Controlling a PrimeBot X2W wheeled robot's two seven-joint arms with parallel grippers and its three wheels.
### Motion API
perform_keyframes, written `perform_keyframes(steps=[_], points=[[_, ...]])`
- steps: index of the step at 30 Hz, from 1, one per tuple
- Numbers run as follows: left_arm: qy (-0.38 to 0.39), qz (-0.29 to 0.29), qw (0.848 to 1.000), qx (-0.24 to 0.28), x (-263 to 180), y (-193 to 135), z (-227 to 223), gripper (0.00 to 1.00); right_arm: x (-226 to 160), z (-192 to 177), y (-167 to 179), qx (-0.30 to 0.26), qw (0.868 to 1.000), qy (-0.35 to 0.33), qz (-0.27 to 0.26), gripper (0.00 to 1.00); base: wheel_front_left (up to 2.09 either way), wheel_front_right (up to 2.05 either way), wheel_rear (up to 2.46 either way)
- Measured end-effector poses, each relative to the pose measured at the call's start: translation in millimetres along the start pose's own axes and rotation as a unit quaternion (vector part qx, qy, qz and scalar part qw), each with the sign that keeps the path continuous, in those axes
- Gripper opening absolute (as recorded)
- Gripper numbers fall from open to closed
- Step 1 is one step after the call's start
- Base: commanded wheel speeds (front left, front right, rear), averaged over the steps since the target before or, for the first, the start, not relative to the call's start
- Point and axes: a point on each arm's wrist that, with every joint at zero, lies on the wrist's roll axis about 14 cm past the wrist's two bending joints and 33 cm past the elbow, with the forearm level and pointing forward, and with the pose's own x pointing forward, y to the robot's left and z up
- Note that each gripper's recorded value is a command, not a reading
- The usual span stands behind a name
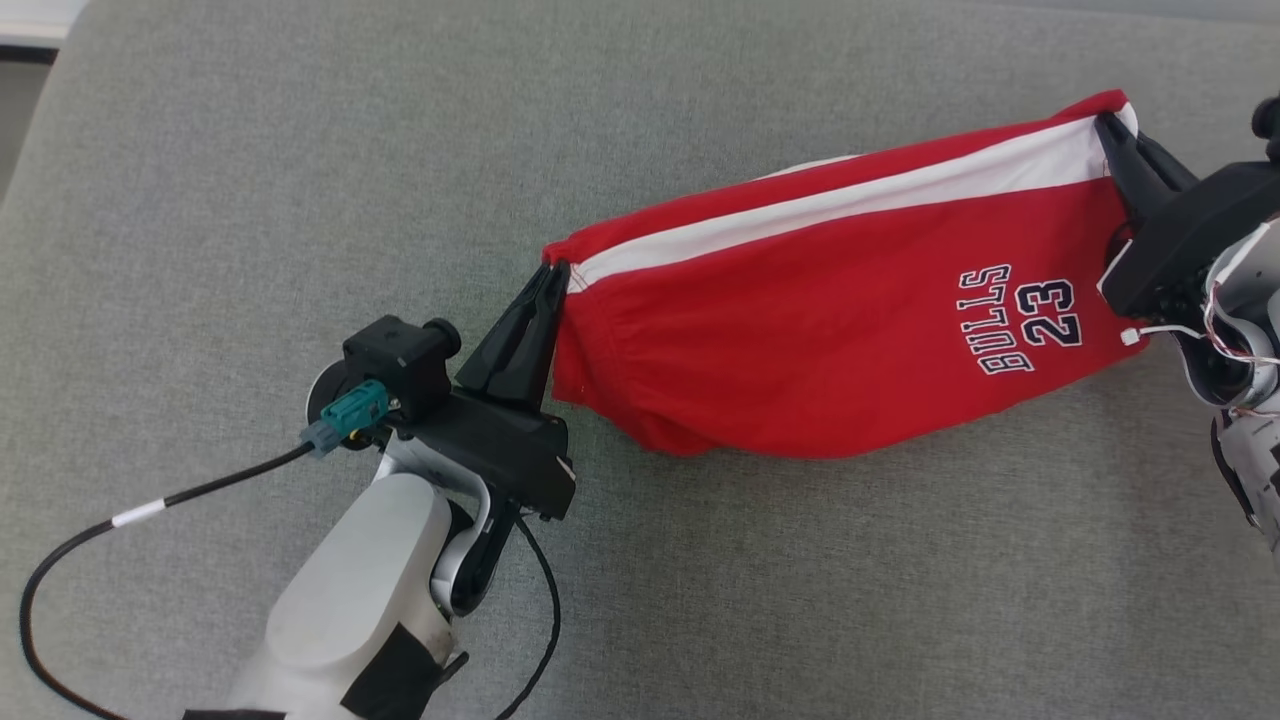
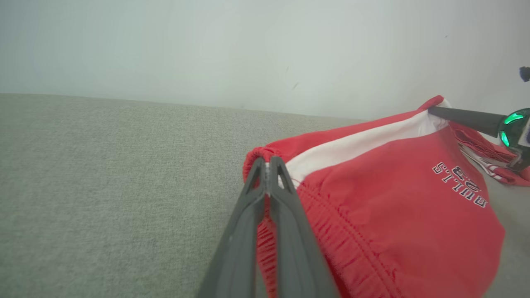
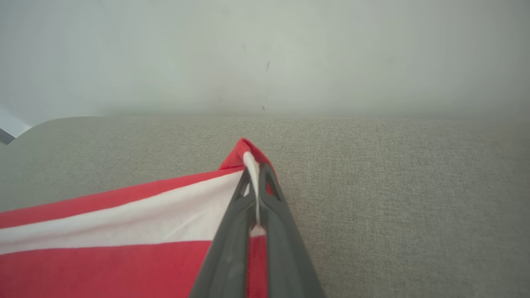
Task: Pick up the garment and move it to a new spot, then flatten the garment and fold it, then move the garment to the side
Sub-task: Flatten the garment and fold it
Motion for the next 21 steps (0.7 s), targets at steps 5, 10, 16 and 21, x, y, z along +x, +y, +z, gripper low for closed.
perform_keyframes(steps=[5, 10, 16, 21], points=[[0.015, 0.008, 1.000, 0.017, 7, 10, -9, 0.00, 16, -16, -4, -0.011, 1.000, 0.020, -0.006, 0.00, 0.00, 0.00, 0.00], [0.015, 0.012, 0.999, 0.032, 9, 13, -9, 0.44, 22, -17, 0, -0.011, 1.000, 0.015, -0.003, 1.00, 0.00, 0.00, 0.00], [0.002, 0.011, 0.999, 0.040, 6, 8, -1, 1.00, 15, -15, 2, -0.021, 1.000, 0.012, -0.002, 1.00, 0.00, 0.00, 0.00], [-0.017, 0.032, 0.999, 0.038, -9, 13, 8, 1.00, -1, -14, -1, -0.030, 1.000, 0.010, -0.002, 1.00, 0.00, 0.00, 0.00]])
